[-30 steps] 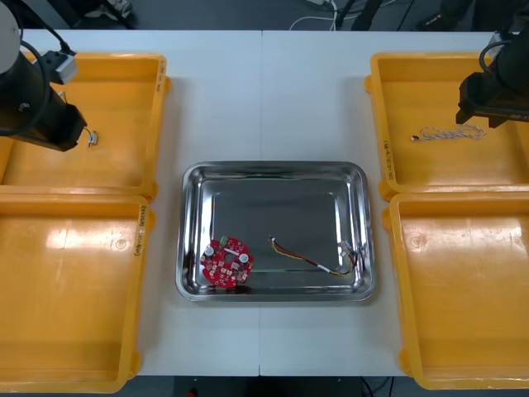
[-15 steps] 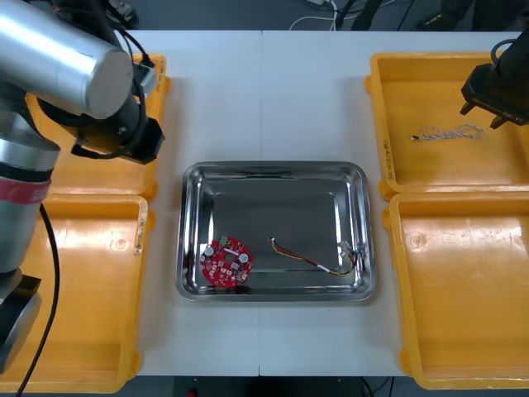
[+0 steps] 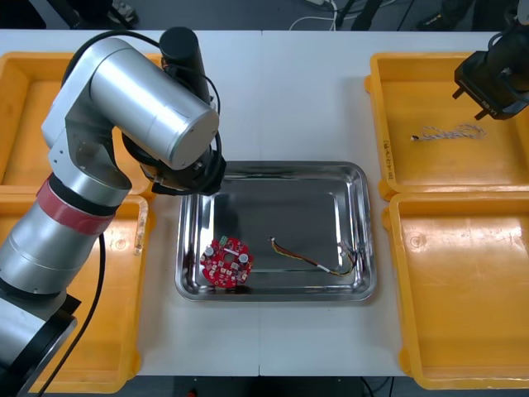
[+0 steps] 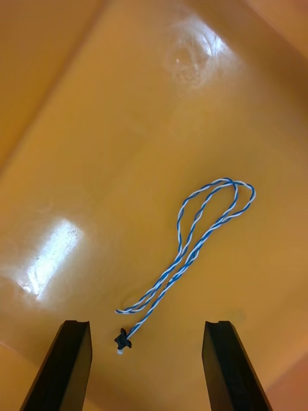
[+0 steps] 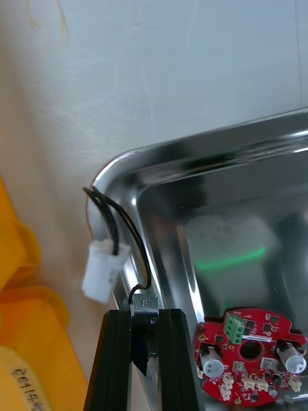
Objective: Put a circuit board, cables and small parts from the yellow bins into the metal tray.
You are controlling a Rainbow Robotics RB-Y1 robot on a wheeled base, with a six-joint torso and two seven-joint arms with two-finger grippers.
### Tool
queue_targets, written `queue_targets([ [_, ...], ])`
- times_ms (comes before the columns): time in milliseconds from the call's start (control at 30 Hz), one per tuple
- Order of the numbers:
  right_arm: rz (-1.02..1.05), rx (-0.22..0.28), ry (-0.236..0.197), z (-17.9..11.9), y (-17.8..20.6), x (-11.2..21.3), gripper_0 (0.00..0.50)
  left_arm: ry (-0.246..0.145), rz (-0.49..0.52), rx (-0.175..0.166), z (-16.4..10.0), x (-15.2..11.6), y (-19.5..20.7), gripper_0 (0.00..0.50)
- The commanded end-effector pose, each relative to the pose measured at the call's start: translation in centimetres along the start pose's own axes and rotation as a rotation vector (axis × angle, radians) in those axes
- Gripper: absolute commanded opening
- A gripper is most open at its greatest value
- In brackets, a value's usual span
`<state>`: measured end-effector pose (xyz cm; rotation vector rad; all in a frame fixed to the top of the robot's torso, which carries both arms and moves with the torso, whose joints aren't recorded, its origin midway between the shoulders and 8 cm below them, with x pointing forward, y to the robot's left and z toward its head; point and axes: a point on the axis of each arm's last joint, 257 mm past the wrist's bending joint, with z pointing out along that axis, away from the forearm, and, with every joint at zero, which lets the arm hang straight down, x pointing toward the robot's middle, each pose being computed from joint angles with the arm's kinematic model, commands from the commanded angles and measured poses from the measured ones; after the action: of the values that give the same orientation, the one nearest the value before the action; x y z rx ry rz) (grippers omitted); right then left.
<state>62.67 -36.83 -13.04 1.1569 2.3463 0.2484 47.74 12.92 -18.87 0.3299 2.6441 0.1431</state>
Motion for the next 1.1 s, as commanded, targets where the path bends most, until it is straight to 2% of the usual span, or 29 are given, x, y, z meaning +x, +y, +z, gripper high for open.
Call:
queue_targets([
  [33,0.135,-0.067,-0.007,-0.8,3.2,-0.2,0.500,-0.029,0.006,0.034,-1.2,-0.5,-3.2,0.000],
  [200,0.188,-0.064,0.002,0.2,2.9,0.2,0.500,-0.043,0.006,0.069,0.2,-0.2,-4.5,0.000],
  [267,0.199,-0.058,0.011,0.5,2.7,0.4,0.500,-0.031,0.006,0.068,0.8,0.1,-4.6,0.000],
  [633,0.322,-0.061,0.034,1.5,2.5,1.0,0.500,-0.019,0.022,0.075,3.7,0.4,-5.8,0.000],
  [833,0.334,-0.076,0.022,2.2,2.8,1.0,0.500,-0.004,0.012,0.095,4.7,0.6,-6.1,0.000],
  [1100,0.364,-0.077,0.020,3.8,2.3,1.3,0.500,-0.004,0.016,0.087,6.1,0.7,-6.1,0.000],
])
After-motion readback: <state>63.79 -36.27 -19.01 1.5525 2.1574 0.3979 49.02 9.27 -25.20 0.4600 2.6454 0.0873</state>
